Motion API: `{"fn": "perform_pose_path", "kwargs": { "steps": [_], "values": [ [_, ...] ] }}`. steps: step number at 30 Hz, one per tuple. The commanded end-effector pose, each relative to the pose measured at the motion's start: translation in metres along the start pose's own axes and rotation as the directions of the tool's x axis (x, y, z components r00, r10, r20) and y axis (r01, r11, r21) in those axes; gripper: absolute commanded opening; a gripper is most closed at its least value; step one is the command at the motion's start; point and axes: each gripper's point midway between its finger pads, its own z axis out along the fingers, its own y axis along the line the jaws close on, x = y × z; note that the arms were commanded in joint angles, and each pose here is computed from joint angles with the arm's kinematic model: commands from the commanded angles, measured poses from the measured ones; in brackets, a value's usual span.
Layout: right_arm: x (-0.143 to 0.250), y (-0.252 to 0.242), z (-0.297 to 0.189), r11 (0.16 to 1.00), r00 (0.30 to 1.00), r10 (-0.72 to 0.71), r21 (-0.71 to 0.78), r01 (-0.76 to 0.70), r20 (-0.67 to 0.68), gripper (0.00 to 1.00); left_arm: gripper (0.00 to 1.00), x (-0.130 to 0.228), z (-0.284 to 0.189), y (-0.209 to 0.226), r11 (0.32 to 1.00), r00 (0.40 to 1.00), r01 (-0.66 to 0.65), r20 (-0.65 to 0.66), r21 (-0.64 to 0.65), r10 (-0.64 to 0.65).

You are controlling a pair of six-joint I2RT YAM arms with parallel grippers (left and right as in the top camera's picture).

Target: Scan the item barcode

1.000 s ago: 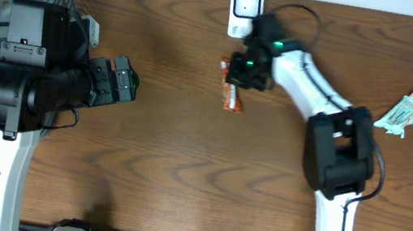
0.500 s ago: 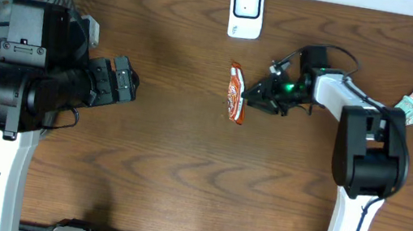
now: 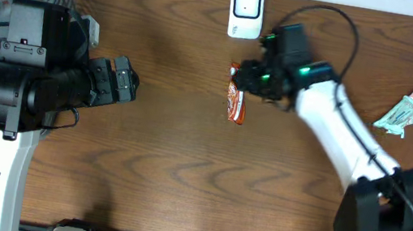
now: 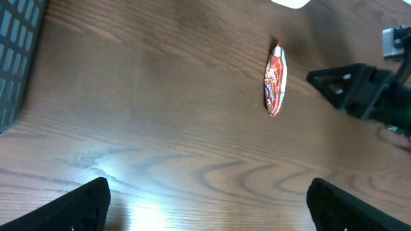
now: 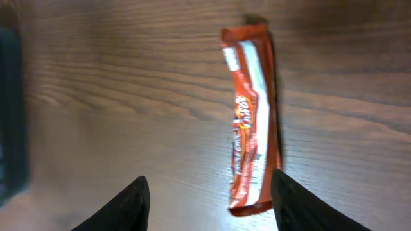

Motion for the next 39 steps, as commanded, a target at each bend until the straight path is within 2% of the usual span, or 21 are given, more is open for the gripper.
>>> {"fn": "perform_pose_path", "kwargs": {
  "steps": [1, 7, 10, 14, 18, 24, 30, 39],
  "values": [
    [-0.001, -0.023, 0.012, 0.953, 0.989, 0.001, 0.300, -0.046, 0.149, 0.56, 0.98, -0.002, -0.004, -0.003, 1.000, 1.000, -0.016, 0.012, 0.010, 0.016],
    [0.006, -0.026, 0.034, 0.851, 0.950, -0.111, 0.522, -0.061, 0.292, 0.55, 0.98, -0.002, -0.004, -0.003, 1.000, 1.000, -0.016, 0.012, 0.010, 0.016],
    [0.004, -0.035, 0.044, 0.807, 0.930, -0.152, 0.585, -0.078, 0.334, 0.57, 0.98, -0.002, -0.004, -0.003, 1.000, 1.000, -0.016, 0.012, 0.010, 0.016],
    [0.004, -0.044, 0.067, 0.804, 0.932, -0.146, 0.589, -0.084, 0.331, 0.56, 0.98, -0.002, -0.004, -0.003, 1.000, 1.000, -0.016, 0.012, 0.010, 0.016],
    [0.005, -0.046, 0.087, 0.812, 0.941, -0.182, 0.583, -0.020, 0.287, 0.55, 0.98, -0.002, -0.004, -0.003, 1.000, 1.000, -0.016, 0.012, 0.010, 0.016],
    [0.008, -0.048, 0.094, 0.812, 0.944, -0.181, 0.583, -0.015, 0.276, 0.52, 0.98, -0.002, -0.004, -0.003, 1.000, 1.000, -0.016, 0.012, 0.010, 0.016],
    [0.010, -0.041, 0.100, 0.834, 0.948, -0.170, 0.552, -0.007, 0.268, 0.52, 0.98, -0.002, -0.004, -0.003, 1.000, 1.000, -0.016, 0.012, 0.010, 0.016],
    [0.020, -0.057, 0.117, 0.813, 0.959, -0.169, 0.583, 0.004, 0.229, 0.52, 0.98, -0.002, -0.004, -0.003, 1.000, 1.000, -0.016, 0.012, 0.010, 0.016]
  ]
}}
